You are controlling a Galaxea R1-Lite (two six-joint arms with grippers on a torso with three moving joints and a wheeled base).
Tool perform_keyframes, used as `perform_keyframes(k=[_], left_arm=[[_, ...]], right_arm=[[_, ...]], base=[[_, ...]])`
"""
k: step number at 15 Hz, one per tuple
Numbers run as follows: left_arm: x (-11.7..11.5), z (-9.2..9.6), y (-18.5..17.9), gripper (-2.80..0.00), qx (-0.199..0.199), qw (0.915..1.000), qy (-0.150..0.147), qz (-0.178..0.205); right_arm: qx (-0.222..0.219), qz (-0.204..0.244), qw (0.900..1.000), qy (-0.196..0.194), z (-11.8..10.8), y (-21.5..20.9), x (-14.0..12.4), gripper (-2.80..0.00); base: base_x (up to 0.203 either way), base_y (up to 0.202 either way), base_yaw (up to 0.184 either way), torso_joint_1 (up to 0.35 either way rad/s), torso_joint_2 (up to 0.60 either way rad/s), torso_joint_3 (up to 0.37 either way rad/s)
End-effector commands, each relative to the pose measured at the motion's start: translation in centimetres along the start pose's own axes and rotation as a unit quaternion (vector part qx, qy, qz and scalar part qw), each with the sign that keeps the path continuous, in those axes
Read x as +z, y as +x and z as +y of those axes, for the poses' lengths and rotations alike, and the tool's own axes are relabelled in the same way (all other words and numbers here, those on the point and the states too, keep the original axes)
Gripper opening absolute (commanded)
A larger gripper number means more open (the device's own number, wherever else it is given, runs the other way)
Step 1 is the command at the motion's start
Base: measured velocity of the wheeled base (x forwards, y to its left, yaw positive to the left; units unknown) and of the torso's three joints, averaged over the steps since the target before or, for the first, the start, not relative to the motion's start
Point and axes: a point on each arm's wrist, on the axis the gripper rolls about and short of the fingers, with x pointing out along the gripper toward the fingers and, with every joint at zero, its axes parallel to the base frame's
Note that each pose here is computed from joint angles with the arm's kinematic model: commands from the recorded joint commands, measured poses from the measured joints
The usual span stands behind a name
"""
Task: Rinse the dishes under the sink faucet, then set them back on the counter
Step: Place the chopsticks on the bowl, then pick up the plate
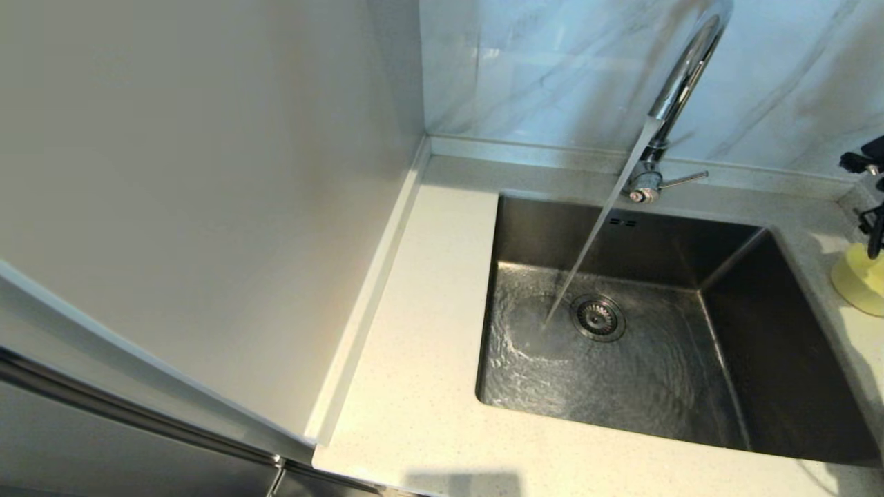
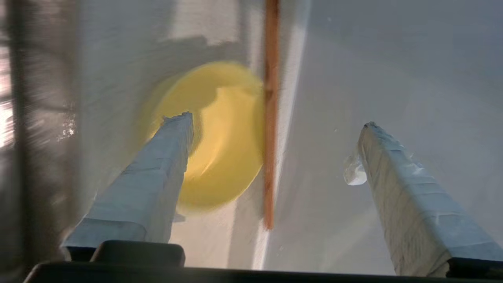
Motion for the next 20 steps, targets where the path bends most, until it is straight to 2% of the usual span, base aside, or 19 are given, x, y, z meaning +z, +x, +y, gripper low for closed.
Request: perform_keyframes(k=[1,3,6,9,10,12,14,16,17,18,20], left_arm=[[0.0,0.0,0.0,-2.8,0.0,1.0,0.0,0.0],[0.0,0.0,0.0,-2.8,0.0,1.0,0.0,0.0],[0.0,0.0,0.0,-2.8,0.0,1.0,0.0,0.0],[0.0,0.0,0.0,-2.8,0.0,1.0,0.0,0.0],[0.0,0.0,0.0,-2.8,0.0,1.0,0.0,0.0],[0.0,0.0,0.0,-2.8,0.0,1.0,0.0,0.0],[0.0,0.0,0.0,-2.8,0.0,1.0,0.0,0.0],[0.0,0.0,0.0,-2.8,0.0,1.0,0.0,0.0],[0.0,0.0,0.0,-2.8,0.0,1.0,0.0,0.0],[0.0,0.0,0.0,-2.8,0.0,1.0,0.0,0.0],[0.0,0.0,0.0,-2.8,0.0,1.0,0.0,0.0]], right_arm=[[0.006,-0.033,0.999,0.012,-2.0,-4.9,-1.0,0.0],[0.036,-0.035,0.999,0.021,-2.4,-8.8,-3.7,0.0],[0.117,0.0,0.993,0.024,-2.4,-14.9,-10.3,0.0],[0.203,0.089,0.974,0.043,-0.7,-19.4,-16.4,0.0],[0.227,0.122,0.964,0.061,-0.2,-20.2,-17.5,0.0],[0.252,0.144,0.951,0.104,0.8,-20.8,-17.6,0.0],[0.252,0.166,0.941,0.151,2.2,-20.9,-16.6,0.0],[0.199,0.197,0.936,0.214,4.4,-20.2,-15.0,0.0],[0.155,0.21,0.935,0.238,5.5,-19.5,-14.3,0.0],[0.127,0.213,0.938,0.243,6.1,-19.0,-14.0,0.0],[0.117,0.228,0.936,0.241,6.5,-18.5,-14.5,0.0]], base=[[0.0,0.0,0.0,0.0,0.0,0.0],[0.0,0.0,0.0,0.0,0.0,0.0],[0.0,0.0,0.0,0.0,0.0,0.0],[0.0,0.0,0.0,0.0,0.0,0.0],[0.0,0.0,0.0,0.0,0.0,0.0],[0.0,0.0,0.0,0.0,0.0,0.0],[0.0,0.0,0.0,0.0,0.0,0.0],[0.0,0.0,0.0,0.0,0.0,0.0],[0.0,0.0,0.0,0.0,0.0,0.0],[0.0,0.0,0.0,0.0,0.0,0.0],[0.0,0.0,0.0,0.0,0.0,0.0]])
